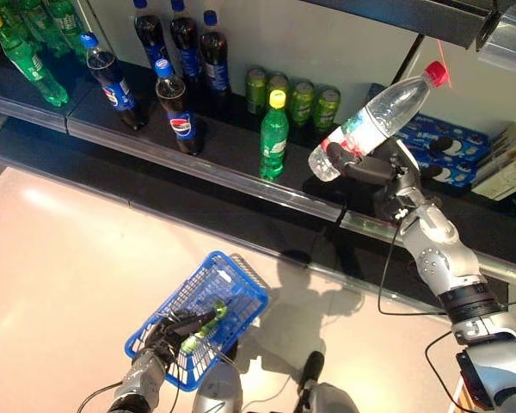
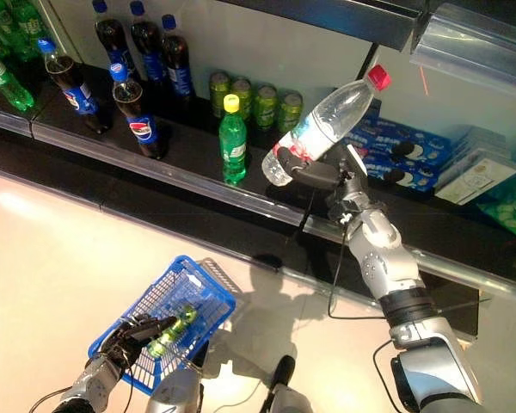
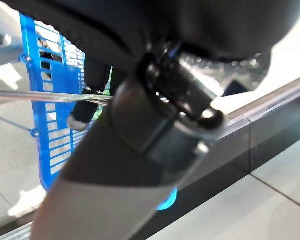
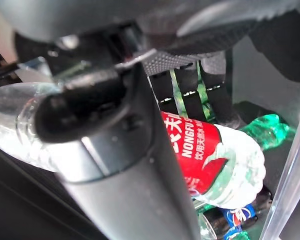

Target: Pick up the drink and place into the basket.

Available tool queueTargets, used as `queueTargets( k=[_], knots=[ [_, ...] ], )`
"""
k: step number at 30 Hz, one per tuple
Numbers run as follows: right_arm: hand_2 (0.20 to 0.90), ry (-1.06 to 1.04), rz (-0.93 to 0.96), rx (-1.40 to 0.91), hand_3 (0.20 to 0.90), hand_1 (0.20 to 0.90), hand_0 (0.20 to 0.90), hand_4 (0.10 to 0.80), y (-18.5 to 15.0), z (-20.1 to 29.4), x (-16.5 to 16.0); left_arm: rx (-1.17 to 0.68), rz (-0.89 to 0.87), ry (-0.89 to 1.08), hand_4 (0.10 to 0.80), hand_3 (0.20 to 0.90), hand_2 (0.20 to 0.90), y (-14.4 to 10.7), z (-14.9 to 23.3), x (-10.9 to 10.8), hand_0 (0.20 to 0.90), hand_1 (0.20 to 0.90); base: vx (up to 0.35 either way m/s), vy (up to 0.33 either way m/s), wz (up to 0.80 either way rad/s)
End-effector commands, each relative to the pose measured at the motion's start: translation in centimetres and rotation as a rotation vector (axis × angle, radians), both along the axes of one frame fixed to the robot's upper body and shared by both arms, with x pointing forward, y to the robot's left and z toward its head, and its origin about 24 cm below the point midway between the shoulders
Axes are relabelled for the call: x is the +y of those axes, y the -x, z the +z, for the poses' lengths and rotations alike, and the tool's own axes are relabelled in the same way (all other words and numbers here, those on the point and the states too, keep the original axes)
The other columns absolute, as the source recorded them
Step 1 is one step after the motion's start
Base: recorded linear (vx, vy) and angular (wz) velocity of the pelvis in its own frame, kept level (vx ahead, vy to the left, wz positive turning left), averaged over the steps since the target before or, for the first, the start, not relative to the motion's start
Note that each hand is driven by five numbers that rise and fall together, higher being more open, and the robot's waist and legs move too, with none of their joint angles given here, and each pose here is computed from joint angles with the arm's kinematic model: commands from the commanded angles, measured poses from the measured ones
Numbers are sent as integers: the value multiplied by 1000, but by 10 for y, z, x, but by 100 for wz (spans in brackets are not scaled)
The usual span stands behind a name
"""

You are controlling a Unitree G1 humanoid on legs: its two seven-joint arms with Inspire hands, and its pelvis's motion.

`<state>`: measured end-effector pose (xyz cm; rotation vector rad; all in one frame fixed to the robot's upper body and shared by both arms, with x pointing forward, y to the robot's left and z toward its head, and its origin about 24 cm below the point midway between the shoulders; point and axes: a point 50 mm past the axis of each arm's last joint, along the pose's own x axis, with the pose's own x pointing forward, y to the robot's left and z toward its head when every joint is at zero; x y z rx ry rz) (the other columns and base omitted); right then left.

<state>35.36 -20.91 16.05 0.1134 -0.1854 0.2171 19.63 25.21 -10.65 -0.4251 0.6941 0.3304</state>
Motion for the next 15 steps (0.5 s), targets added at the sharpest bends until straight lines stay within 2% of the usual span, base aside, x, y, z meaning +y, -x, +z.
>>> queueTargets(
  k=[1,10,15],
  knots=[
    [300,-48,70,-291,200,300,300,100,7,51,14,-131,50,-55,100,200,300,-1,17,28,300,300,-30,-1,5],
    [300,-44,70,-299,200,300,300,100,13,43,18,-390,64,117,100,200,300,-23,44,16,300,300,-17,-4,11],
    [300,-45,75,-312,200,300,300,100,18,37,27,-598,-13,228,100,200,300,-35,69,1,300,300,-18,-32,17]
  ],
)
